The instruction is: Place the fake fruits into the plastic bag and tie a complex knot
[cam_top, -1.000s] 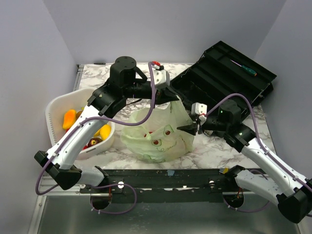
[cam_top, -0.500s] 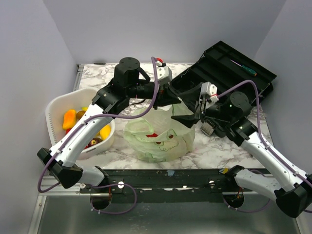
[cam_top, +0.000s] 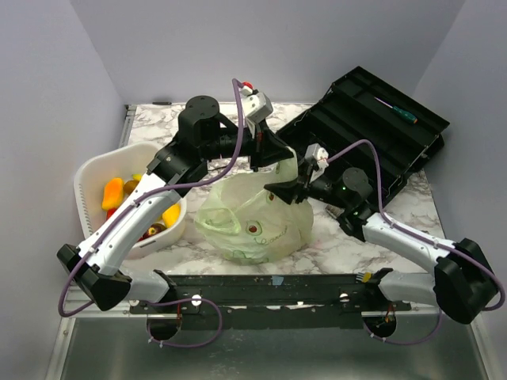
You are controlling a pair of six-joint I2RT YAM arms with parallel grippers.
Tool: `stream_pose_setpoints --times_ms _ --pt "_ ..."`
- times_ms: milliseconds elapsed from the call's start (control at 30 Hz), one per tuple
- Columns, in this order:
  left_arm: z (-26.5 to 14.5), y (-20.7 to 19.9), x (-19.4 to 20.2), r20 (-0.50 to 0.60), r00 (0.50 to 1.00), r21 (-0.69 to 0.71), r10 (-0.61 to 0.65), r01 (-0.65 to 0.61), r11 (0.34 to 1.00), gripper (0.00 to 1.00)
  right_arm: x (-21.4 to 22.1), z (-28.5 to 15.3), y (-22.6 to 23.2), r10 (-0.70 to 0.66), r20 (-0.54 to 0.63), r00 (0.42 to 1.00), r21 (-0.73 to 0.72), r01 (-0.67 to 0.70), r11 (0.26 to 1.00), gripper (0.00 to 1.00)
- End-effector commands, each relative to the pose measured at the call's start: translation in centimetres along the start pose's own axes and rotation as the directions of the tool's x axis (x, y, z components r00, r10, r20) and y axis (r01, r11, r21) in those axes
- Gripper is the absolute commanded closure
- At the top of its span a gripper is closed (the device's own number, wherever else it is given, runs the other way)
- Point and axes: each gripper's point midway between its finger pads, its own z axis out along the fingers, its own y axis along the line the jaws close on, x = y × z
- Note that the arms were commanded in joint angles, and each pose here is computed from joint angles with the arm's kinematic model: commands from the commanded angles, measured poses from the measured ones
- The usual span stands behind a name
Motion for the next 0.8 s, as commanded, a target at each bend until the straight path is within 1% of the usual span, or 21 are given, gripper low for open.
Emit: stream_pose_setpoints --times_ms 0,33,100,167,200,233,267,300,333,433,500,533,567,600,667,767 --pt "-1.4 -0.7 -5.1 0.136 0.99 -0.041 0.021 -0.015 0.999 1.0 5.2 -0.9 0.7 -0.04 -0.073 0.997 -0.049 0.037 0.998 0.64" --pt "-1.6 -0.6 -5.4 0.144 0.989 -0.051 0.026 -0.019 0.999 1.0 6.3 -1.3 0.9 -0.042 -0.095 0.995 -0.059 0.037 0.998 0.72" --pt "-1.9 -0.1 -5.7 0.145 0.989 -0.071 0.038 -0.028 0.997 1.0 7.3 -1.8 1.1 -0.044 -0.116 0.992 -0.06 0.038 0.997 0.85" --pt "-2.4 0.9 -5.6 0.136 0.99 -0.11 0.033 -0.018 0.994 1.0 7.2 -2.0 0.9 -0.053 -0.122 0.991 -0.043 0.048 0.998 0.99" --pt "-2.8 1.3 -5.3 0.12 0.993 -0.122 0.02 -0.006 0.993 1.0 6.9 -2.0 0.8 -0.055 -0.116 0.992 -0.034 0.052 0.998 0.99" --pt "-3.5 2.0 -5.1 0.102 0.995 -0.146 0.013 0.002 0.989 0.98 6.6 -2.0 0.6 -0.058 -0.114 0.992 -0.024 0.056 0.998 0.99" --pt "-4.2 2.3 -4.6 0.076 0.997 -0.159 0.004 0.008 0.987 0.8 6.0 -2.0 0.5 -0.064 -0.105 0.992 -0.017 0.063 0.998 0.99" --pt "-5.2 2.7 -4.0 0.05 0.999 -0.172 0.016 -0.008 0.985 0.56 5.6 -1.9 0.5 -0.07 -0.1 0.993 -0.012 0.069 0.998 0.99" --pt "-6.4 2.8 -3.1 0.014 0.999 -0.179 0.035 -0.032 0.983 0.42 5.2 -1.9 0.5 -0.074 -0.093 0.993 -0.011 0.073 0.997 0.99" --pt "-10.3 1.3 0.3 -0.122 0.982 -0.144 0.145 -0.162 0.976 0.13 4.4 -2.0 0.8 -0.067 -0.083 0.994 -0.015 0.066 0.998 0.99" --pt "-12.6 -0.6 3.4 -0.24 0.93 -0.07 0.277 -0.302 0.951 0.06 4.4 -2.2 1.2 -0.061 -0.085 0.994 -0.03 0.059 0.998 0.99" --pt "-13.6 -1.3 5.1 -0.287 0.889 -0.021 0.356 -0.378 0.926 0.05 4.4 -2.3 1.4 -0.059 -0.087 0.994 -0.034 0.057 0.998 0.99" --pt "-14.7 -2.0 6.5 -0.325 0.86 0.0 0.394 -0.416 0.909 0.02 4.5 -2.4 1.5 -0.06 -0.089 0.994 -0.039 0.057 0.998 0.99" --pt "-15.4 -2.3 8.0 -0.357 0.821 0.038 0.445 -0.463 0.886 0.02 4.6 -2.4 1.6 -0.059 -0.092 0.994 -0.043 0.055 0.998 0.99" --pt "-16.6 -3.3 10.2 -0.395 0.753 0.117 0.526 -0.527 0.842 0.01 4.7 -2.4 1.6 -0.059 -0.096 0.994 -0.045 0.055 0.997 0.99" --pt "-17.4 -4.2 11.2 -0.403 0.678 0.205 0.615 -0.588 0.783 0.01 4.9 -2.3 1.6 -0.054 -0.106 0.993 -0.055 0.048 0.997 0.99"
